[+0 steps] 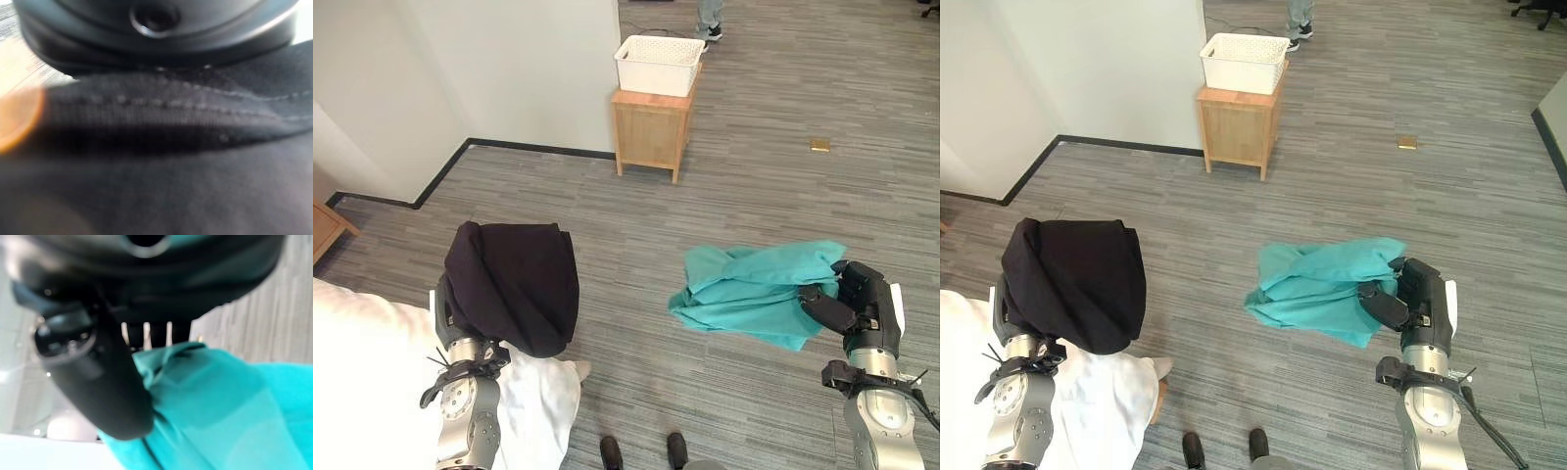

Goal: Pick up bed clothes into laundry basket.

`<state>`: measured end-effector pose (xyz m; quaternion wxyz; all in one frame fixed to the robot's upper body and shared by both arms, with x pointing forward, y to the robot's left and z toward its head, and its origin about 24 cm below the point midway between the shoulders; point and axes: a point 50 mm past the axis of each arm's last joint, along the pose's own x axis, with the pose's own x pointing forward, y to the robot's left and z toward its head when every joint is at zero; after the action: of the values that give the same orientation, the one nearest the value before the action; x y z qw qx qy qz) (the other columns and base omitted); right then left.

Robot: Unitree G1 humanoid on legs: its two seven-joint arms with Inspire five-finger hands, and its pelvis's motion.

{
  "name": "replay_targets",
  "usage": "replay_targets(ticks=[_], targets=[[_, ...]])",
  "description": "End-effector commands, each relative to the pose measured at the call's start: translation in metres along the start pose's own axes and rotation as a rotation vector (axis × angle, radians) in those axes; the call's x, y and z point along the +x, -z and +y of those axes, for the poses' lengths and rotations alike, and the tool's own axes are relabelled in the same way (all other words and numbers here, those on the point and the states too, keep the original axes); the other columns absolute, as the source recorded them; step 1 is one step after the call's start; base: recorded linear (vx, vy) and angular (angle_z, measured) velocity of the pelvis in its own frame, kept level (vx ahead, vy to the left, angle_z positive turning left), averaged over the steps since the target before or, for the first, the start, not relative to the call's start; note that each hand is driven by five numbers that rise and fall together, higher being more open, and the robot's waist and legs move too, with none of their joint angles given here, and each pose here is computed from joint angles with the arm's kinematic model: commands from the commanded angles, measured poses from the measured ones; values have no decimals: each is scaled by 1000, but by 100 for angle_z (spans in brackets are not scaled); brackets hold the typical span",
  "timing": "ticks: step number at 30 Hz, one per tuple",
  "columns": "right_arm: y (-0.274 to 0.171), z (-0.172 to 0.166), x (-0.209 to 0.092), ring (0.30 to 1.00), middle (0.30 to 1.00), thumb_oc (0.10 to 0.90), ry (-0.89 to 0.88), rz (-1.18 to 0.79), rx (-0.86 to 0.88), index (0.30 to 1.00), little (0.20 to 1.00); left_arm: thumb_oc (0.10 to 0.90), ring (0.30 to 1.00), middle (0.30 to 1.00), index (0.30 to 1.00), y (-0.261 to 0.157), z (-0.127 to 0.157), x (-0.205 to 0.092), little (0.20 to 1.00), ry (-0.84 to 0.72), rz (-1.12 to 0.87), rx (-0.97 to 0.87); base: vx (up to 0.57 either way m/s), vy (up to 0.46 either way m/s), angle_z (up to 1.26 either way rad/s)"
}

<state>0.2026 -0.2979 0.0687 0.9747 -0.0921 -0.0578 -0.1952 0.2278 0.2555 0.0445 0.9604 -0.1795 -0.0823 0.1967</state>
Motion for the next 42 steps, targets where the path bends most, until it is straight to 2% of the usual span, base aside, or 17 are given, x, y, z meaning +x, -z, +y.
replay_targets(ticks=[1,5,7,11,15,16,20,23,24,33,37,42], targets=[[-53,-13,19,300,300,400,87,-293,18,300,300,400,300,300,300,-64,-13,23,300,79,-334,-6,0,0,0],[-53,-13,19,300,300,400,87,-293,18,300,300,400,300,300,300,-64,-13,23,300,79,-334,-6,20,27,0],[-70,10,28,300,300,400,12,-373,45,300,300,400,300,300,300,-75,-18,32,300,95,-374,38,173,185,-2],[-70,17,27,300,300,400,-11,-376,59,300,300,400,300,300,300,-73,-22,33,300,115,-370,33,267,-21,-32],[-68,9,28,300,300,400,12,-366,49,300,300,400,300,300,300,-74,-37,39,300,172,-376,-7,514,-223,27],[-63,5,25,300,300,400,18,-347,47,300,300,400,300,300,300,-73,-51,41,300,213,-381,-40,300,-189,49],[-63,2,23,300,300,400,17,-346,39,300,300,400,300,300,300,-70,-59,40,300,239,-380,-69,341,-330,59],[-67,-1,26,300,300,400,-8,-353,49,300,300,400,300,300,300,-58,-69,34,300,273,-330,-159,381,-631,61],[-74,-11,32,300,300,400,33,-372,56,300,300,400,300,300,300,-53,-80,33,300,324,-293,-222,519,-834,58],[-84,-13,38,300,300,400,45,-405,-37,300,300,400,300,300,300,-30,-102,30,300,395,-183,-234,414,-98,-3],[-85,-12,40,300,300,400,42,-404,-37,300,300,400,300,300,300,-30,-101,33,300,364,-187,-233,428,4,30],[-70,-9,31,300,300,400,16,-328,-67,300,300,400,300,300,300,-36,-71,34,300,261,-213,-167,753,18,-22]])
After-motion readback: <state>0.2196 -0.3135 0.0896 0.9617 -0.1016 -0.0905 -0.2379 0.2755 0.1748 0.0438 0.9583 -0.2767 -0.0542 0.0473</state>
